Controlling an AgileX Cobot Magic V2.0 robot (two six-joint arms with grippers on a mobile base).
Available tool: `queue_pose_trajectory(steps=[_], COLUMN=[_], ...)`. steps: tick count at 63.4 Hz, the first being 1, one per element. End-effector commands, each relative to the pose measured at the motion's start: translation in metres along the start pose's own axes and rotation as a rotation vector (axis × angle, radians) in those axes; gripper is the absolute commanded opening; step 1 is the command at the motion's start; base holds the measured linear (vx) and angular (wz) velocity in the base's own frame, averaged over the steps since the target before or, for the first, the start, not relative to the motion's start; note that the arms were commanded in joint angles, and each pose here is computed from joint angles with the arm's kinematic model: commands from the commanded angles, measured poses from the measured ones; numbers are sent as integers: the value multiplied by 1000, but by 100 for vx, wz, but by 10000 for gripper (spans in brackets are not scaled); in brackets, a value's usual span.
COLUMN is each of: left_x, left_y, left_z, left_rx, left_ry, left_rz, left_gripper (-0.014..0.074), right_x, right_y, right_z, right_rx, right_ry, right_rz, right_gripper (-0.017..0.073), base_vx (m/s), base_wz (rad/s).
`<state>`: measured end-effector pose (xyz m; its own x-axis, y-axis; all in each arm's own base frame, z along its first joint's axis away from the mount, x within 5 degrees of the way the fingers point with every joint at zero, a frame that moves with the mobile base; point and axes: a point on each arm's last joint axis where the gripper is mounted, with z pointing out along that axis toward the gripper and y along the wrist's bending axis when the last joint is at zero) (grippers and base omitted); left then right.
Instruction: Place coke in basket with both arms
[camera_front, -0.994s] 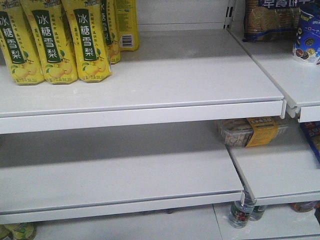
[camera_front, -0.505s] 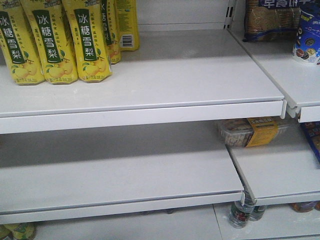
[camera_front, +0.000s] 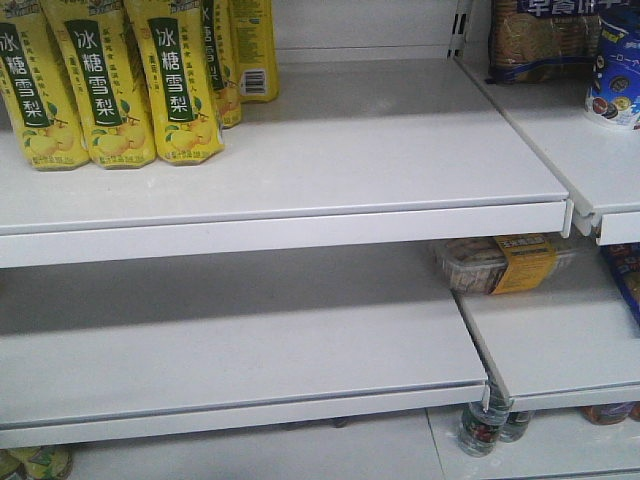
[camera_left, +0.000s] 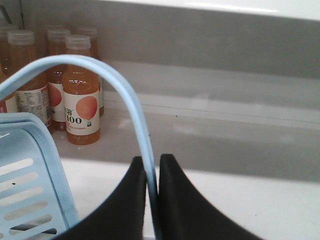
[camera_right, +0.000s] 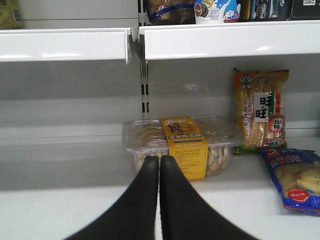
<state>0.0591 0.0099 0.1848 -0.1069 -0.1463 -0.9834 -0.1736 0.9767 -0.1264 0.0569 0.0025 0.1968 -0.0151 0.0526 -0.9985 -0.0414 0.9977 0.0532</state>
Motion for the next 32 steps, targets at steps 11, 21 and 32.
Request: queue_pose_trajectory(steps=[11, 21, 32], left_x=[-14, -14, -14], left_y=[-3, -3, -3], left_z=[-1, -1, -1], left_rx=[31, 31, 31], left_ry=[-157, -157, -157], left_rz=[83, 83, 83], left_gripper=[-6, -6, -6], right_x=[-3, -2, -3], right_y=[-1, -1, -1], right_z=[-1, -1, -1], right_rx=[7, 7, 7], right_ry=[-79, -77, -77], right_rz=[-11, -12, -13], right_gripper=[-2, -2, -2], base_vx=[0, 0, 0], base_wz=[0, 0, 0])
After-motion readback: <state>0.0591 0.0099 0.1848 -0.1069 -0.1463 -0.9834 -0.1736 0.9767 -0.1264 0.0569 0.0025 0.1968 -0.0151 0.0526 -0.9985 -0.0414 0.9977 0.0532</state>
